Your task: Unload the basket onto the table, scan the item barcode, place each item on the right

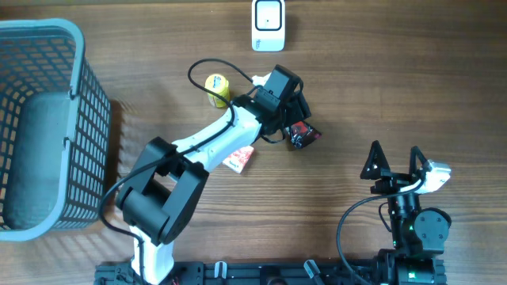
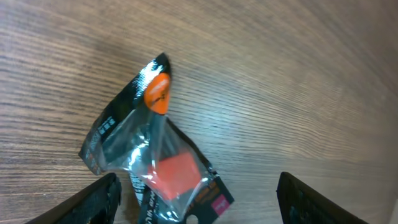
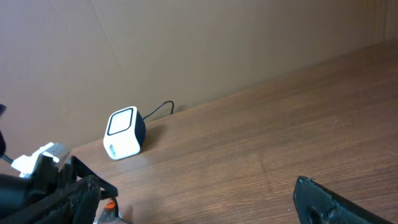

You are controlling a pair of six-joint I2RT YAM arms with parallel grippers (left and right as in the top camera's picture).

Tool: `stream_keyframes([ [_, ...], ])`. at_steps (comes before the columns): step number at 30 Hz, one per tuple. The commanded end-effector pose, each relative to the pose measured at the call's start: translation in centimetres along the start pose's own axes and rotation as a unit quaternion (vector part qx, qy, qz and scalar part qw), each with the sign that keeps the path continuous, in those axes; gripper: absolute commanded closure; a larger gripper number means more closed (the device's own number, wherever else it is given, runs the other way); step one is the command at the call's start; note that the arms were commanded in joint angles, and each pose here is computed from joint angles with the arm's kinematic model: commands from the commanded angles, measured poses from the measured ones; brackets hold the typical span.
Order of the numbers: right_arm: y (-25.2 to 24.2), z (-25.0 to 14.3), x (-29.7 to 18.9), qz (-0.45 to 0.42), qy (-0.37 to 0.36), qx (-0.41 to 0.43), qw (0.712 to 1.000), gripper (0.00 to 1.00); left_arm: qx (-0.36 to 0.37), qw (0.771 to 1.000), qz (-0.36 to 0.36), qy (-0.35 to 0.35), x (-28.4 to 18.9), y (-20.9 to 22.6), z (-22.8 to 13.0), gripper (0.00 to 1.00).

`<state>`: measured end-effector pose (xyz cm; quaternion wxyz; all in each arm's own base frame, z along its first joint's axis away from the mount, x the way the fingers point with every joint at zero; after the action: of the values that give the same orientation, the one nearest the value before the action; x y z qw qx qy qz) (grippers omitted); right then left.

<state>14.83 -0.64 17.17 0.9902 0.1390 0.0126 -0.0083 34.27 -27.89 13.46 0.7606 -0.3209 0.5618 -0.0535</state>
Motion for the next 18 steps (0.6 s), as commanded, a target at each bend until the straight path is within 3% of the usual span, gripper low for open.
stream_keyframes([
  [1,0.0,0.0,0.0,-0.001,-0.003,-0.002,1.0,0.0,-0.035,0.999,0.031,0.012,2.5,1.5,-0.5,0.23],
  [4,0.0,0.0,0.0,-0.001,-0.003,-0.002,1.0,0.0,-0.036,0.999,0.022,0.008,3.4,1.6,-0.4,0.26],
  [7,0.0,0.0,0.0,-0.001,-0.003,-0.002,1.0,0.0,-0.041,0.999,0.014,0.004,3.6,1.5,-0.3,0.57],
  [8,0.0,0.0,0.0,-0.001,-0.003,-0.002,1.0,0.0,-0.048,0.999,0.017,0.004,3.8,1.6,-0.3,0.62],
  [16,0.0,0.0,0.0,-0.001,-0.003,-0.002,1.0,0.0,-0.052,0.997,0.046,0.02,6.1,3.3,-0.9,0.64],
  [18,0.0,0.0,0.0,-0.001,-0.003,-0.002,1.0,0.0,-0.052,0.997,0.048,0.021,6.3,3.5,-1.0,0.69],
])
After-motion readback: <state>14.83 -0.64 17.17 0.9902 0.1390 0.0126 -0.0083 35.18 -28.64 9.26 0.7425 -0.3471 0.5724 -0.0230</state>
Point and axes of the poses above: each gripper's point midway between its finger pads, its own x axis out along the fingers, its own y axis along the line the jaws close on, z = x × y, the point moved 10 cm from there along -x, back along the fingers, and after that the axes turned 4 degrees about -x, right-handed, at the moved point
